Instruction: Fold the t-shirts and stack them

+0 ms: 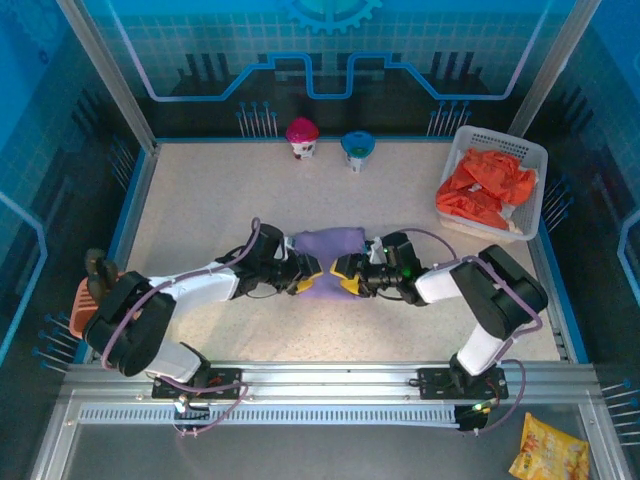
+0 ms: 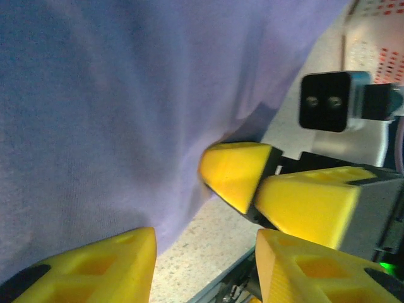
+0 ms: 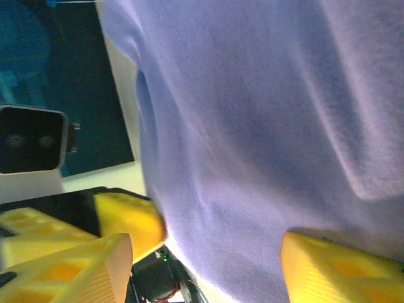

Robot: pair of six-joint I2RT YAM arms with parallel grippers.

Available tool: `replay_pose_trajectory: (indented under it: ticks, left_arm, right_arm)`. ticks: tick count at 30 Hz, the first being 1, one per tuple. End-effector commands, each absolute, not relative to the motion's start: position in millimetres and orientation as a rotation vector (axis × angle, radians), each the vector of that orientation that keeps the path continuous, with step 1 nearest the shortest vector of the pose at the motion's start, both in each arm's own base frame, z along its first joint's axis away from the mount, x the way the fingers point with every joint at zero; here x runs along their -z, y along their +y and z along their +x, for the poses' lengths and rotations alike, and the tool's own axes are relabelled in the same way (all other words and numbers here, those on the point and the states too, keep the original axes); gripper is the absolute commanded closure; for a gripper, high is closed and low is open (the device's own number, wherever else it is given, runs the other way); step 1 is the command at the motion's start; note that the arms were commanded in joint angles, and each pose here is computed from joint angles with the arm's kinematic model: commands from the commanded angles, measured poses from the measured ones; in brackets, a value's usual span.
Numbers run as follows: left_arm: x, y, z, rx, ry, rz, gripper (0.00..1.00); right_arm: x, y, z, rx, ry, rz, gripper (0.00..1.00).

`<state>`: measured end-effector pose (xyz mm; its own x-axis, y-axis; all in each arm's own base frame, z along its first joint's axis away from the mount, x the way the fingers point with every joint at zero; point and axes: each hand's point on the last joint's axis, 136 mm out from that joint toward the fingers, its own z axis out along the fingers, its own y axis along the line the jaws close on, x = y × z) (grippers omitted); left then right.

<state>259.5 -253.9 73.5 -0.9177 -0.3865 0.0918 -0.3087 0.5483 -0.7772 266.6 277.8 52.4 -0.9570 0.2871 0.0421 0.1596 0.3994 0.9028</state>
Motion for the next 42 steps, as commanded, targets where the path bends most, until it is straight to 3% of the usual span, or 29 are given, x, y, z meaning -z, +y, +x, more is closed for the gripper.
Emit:
replay_pose_trajectory:
  ticks: [1, 8, 13, 28, 33, 42]
  left_arm:
    - [-36, -238, 238, 1.197, 2.801, -0.702, 0.56]
    - [-8, -214, 224, 1.035, 2.926, -0.72, 0.59]
    - [-20, -187, 238, 0.896, 2.924, -0.676, 0.59]
    - [-159, -212, 327, 1.159, 2.616, -0.455, 0.56]
    - [-151, -228, 354, 1.254, 2.558, -0.477, 0.5]
    - [-97, -248, 410, 1.316, 2.539, -0.533, 0.5]
  right_arm:
    - [-16, 267, 255, -1.556, 2.581, 0.521, 0.36]
    - [-15, 261, 251, -1.522, 2.605, 0.527, 0.36]
    - [-23, 248, 255, -1.408, 2.651, 0.498, 0.35]
    - [-131, 269, 293, -1.425, 2.558, 0.181, 0.19]
    - [-140, 263, 325, -1.393, 2.489, 0.208, 0.17]
    - [-111, 262, 396, -1.497, 2.384, 0.284, 0.17]
